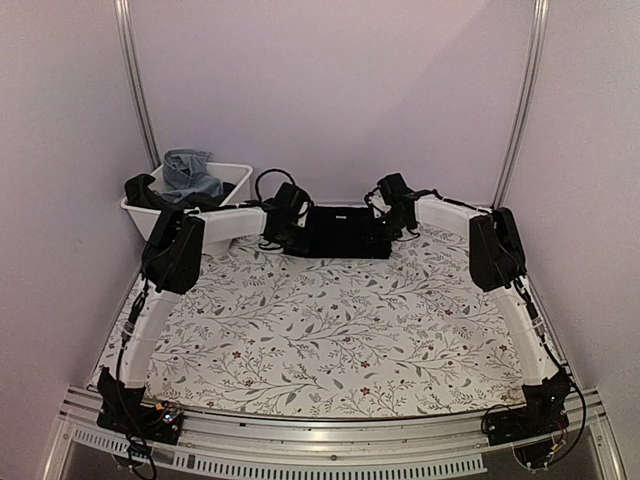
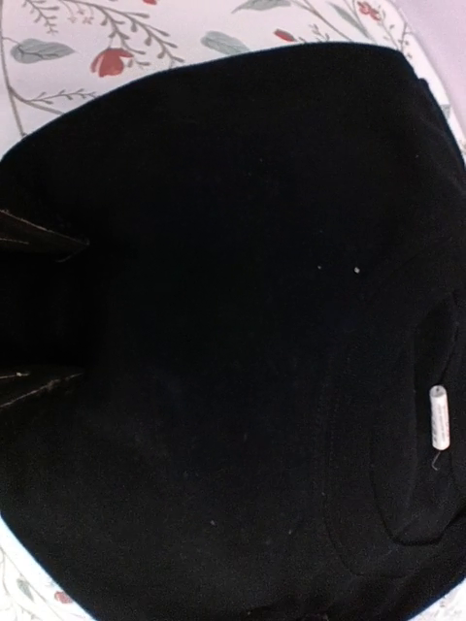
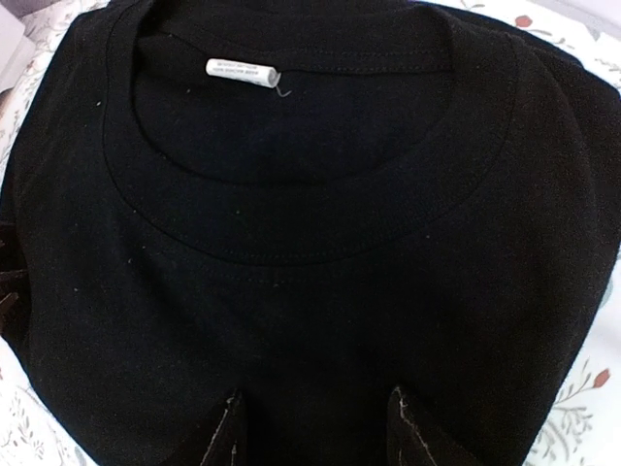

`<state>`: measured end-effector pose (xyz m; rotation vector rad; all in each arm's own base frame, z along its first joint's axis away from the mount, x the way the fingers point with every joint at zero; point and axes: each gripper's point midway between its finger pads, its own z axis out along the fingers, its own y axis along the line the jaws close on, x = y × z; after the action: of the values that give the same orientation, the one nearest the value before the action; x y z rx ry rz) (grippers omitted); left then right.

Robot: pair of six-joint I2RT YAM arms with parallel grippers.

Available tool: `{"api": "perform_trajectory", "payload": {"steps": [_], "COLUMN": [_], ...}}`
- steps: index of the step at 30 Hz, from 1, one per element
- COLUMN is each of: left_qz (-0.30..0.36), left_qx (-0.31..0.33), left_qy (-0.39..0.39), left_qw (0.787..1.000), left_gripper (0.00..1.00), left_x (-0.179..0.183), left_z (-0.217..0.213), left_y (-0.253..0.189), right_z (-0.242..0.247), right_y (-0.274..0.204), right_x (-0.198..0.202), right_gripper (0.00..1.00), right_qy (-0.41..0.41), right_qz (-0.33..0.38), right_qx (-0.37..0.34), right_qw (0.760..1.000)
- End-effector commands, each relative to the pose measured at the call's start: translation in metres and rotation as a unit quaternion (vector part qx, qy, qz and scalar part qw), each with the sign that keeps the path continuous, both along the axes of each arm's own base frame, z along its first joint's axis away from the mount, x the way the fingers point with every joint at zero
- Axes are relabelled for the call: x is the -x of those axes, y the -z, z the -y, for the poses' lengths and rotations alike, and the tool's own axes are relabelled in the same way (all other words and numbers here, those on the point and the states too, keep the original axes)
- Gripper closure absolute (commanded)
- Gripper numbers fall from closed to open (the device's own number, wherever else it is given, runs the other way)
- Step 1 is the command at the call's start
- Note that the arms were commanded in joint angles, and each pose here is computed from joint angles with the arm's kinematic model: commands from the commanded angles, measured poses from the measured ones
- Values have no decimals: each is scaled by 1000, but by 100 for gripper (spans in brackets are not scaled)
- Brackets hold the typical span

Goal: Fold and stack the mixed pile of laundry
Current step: Move the square-folded T-shirt to the corner of the board, then pick up the crumpled skirt and place it in the bin.

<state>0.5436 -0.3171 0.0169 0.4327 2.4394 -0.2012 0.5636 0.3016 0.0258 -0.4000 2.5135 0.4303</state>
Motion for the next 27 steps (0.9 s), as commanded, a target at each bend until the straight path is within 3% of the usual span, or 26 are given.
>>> {"api": "perform_trajectory", "payload": {"steps": [1, 11, 14, 17, 20, 25, 27], "left_qz": [-48, -44, -24, 20, 80, 160, 185], "left_qx": [-19, 21, 33, 47, 63, 59, 69], "left_qy": [6, -8, 3, 10, 11, -23, -39], "left_qw": [999, 999, 999, 999, 995, 985, 980], "left_gripper": [62, 61, 56, 47, 37, 26, 19], "left_x": [0, -31, -35, -39, -44, -44, -42], "left_z": [-13, -24, -18, -12, -15, -53, -74], "left_y": [42, 48, 32, -12, -88, -195, -233], "right_z": [47, 59, 64, 62, 60, 71, 79], "right_y": [47, 43, 32, -4, -60, -152, -185], "right_x": [-13, -46, -58, -64, -64, -48, -39], "right_gripper": [52, 51, 50, 43, 29, 3, 1], "right_qy": [38, 50, 60, 61, 54, 56, 59], "right_qz": [-36, 4, 21, 46, 80, 149, 181], "right_qx": [55, 29, 12, -3, -20, -30, -30], "right_qw": [997, 998, 998, 997, 995, 987, 981]}}
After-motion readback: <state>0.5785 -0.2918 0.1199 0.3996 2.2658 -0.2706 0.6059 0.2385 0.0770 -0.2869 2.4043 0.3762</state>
